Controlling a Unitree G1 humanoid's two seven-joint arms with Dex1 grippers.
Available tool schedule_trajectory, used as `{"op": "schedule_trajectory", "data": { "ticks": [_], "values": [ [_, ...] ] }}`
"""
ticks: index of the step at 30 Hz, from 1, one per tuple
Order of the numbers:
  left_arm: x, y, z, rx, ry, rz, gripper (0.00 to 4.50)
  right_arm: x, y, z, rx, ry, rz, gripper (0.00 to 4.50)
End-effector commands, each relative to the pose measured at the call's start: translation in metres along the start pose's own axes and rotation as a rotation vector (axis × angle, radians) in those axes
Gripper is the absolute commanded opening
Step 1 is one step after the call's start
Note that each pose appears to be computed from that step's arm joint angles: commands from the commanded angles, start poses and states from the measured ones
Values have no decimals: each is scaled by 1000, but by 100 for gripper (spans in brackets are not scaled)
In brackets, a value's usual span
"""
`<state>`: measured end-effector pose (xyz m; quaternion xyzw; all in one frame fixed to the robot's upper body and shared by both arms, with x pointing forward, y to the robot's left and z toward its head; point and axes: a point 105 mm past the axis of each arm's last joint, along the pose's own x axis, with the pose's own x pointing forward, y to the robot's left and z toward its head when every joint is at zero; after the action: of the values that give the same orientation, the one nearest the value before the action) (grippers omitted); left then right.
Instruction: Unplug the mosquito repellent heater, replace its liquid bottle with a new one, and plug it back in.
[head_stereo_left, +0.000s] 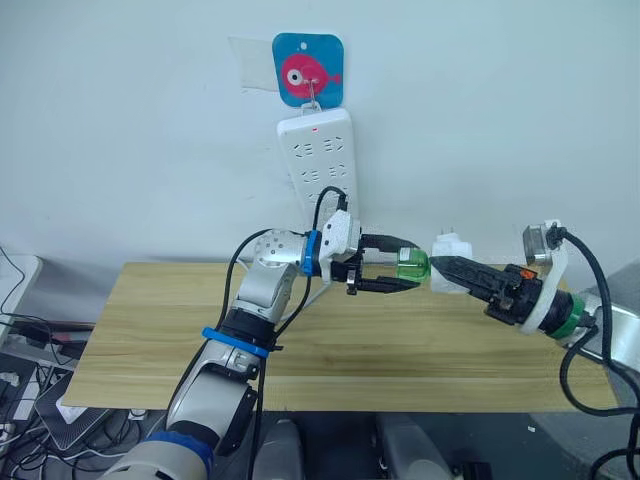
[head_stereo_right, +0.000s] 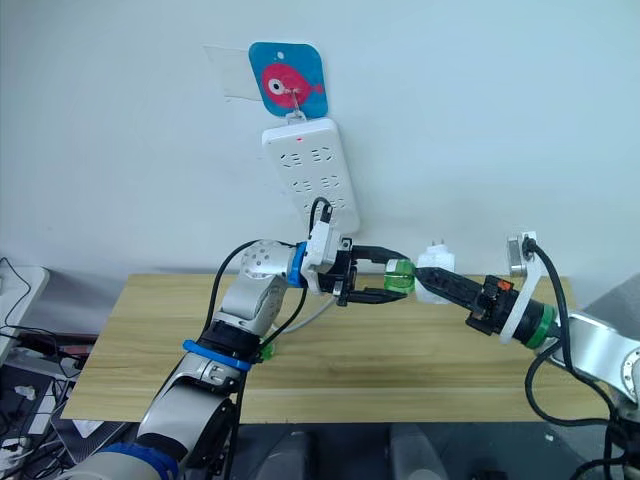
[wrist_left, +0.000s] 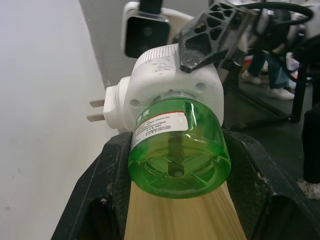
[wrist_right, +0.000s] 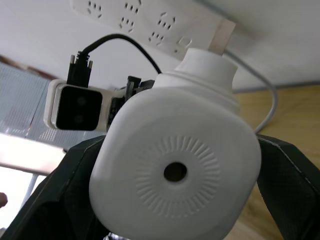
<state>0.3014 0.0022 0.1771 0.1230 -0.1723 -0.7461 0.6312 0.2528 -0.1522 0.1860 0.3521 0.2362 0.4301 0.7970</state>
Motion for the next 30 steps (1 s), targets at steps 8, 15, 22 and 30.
{"op": "schedule_trajectory", "data": {
  "ticks": [8, 15, 22, 30],
  "values": [
    [-3, -14, 7, 67, -14, -37, 228, -21, 18, 1, 18, 230, 130, 446],
    [-1, -15, 7, 72, -20, -25, 228, -17, 18, 4, 21, 240, 130, 446],
    [2, -16, 8, 85, -20, -28, 228, -12, 20, 3, 23, 250, 158, 446],
    [5, -18, 7, 94, -19, -33, 228, -12, 18, 4, 27, 247, 141, 385]
  ]
}}
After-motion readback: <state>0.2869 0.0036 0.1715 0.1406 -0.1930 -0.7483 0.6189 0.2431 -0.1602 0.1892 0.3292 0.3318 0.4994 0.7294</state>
